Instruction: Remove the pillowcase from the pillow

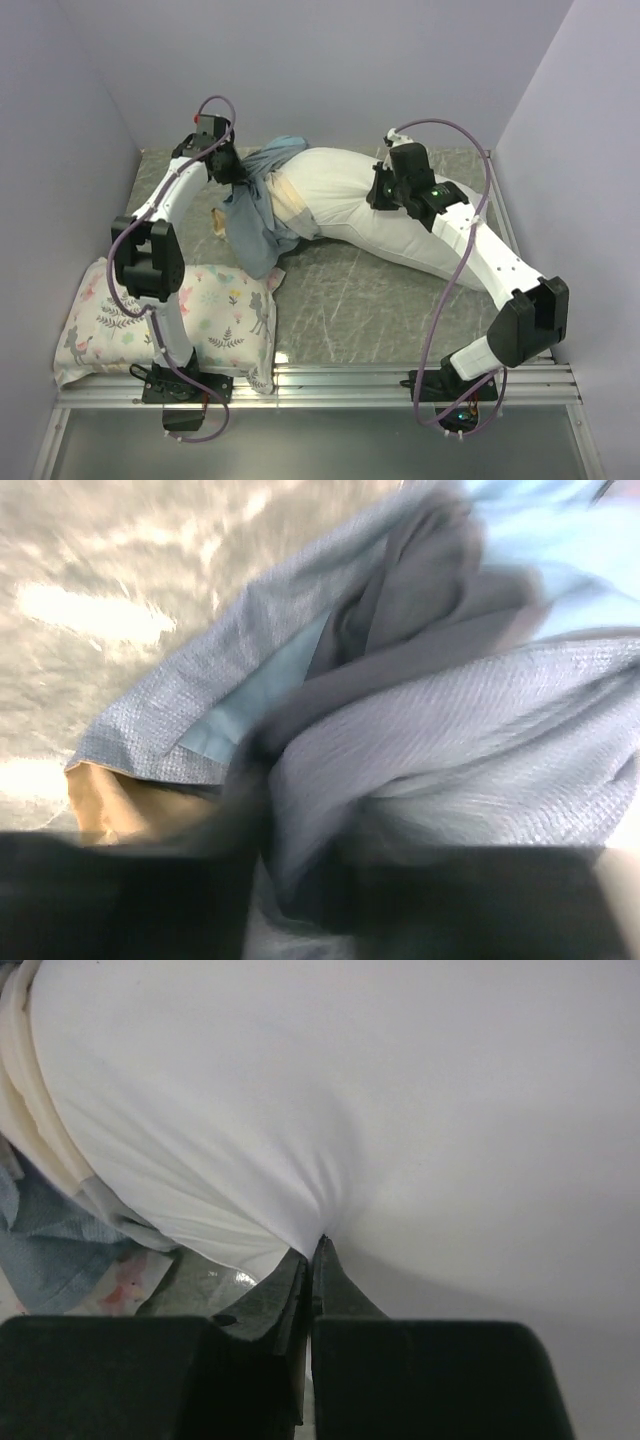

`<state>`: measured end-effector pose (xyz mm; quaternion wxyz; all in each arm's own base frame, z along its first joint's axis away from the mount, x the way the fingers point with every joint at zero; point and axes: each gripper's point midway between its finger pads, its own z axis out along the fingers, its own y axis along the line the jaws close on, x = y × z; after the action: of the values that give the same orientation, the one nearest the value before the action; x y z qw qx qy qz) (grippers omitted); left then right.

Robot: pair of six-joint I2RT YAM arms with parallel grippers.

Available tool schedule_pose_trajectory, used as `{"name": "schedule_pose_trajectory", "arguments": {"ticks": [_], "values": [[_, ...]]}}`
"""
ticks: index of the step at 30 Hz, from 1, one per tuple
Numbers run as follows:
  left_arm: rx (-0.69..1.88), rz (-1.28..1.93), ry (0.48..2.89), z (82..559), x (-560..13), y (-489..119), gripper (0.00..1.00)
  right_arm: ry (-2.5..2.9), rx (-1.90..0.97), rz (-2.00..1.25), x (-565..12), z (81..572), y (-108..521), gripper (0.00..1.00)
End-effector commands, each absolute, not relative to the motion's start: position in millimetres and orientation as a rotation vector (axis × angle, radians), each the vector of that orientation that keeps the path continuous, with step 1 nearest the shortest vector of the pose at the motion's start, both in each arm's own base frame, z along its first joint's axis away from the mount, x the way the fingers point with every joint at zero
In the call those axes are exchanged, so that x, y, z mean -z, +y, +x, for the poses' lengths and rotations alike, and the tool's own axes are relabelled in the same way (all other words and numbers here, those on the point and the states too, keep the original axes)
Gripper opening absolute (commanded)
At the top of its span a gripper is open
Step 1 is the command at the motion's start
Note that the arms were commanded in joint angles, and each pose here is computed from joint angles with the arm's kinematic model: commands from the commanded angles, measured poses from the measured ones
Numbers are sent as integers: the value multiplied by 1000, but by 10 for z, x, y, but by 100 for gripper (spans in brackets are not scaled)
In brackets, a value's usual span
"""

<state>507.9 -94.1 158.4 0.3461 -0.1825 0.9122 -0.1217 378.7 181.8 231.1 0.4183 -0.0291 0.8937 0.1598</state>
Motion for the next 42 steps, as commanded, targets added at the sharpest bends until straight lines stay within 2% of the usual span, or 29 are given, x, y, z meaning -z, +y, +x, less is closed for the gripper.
{"name": "schedule_pose_trajectory", "arguments": {"ticks": [1,4,5,11,14,18,20,22,23,24,27,32,42], "values": [[256,-389,2105,5223,-2556,-786,47,2188,-383,8,-2330,4011,1734,0],[265,-299,2100,5041,-2765,-1076,73,2214,-407,18,-2207,4085,1821,0],[245,-298,2124,4958,-2737,-1108,75,2213,-410,24,-2211,4105,1836,0],[256,-162,2191,4298,-2493,-1871,81,2197,-415,40,-2283,4169,1862,0],[318,-158,2219,4105,-2262,-2091,81,2198,-419,28,-2299,4162,1913,0],[277,-153,2292,3974,-1854,-2251,80,2195,-413,22,-2335,4139,1923,0],[240,-169,2327,3969,-1682,-2225,77,2177,-403,25,-2412,4137,1896,0],[182,-192,2332,3983,-1596,-2138,64,2171,-387,28,-2463,4132,1865,0],[160,-198,2333,3990,-1577,-2105,52,2157,-385,26,-2530,4125,1851,0],[132,-208,2336,4006,-1550,-2051,27,2154,-378,30,-2559,4115,1827,0],[58,-253,2330,4093,-1544,-1821,0,2121,-356,58,-2723,4127,1711,0],[-1,-386,2339,4298,-1432,-1264,0,2059,-360,100,-3020,4103,1536,0],[15,-584,2383,4630,-1070,-790,0,1989,-363,130,-3341,4005,1350,0]]}}
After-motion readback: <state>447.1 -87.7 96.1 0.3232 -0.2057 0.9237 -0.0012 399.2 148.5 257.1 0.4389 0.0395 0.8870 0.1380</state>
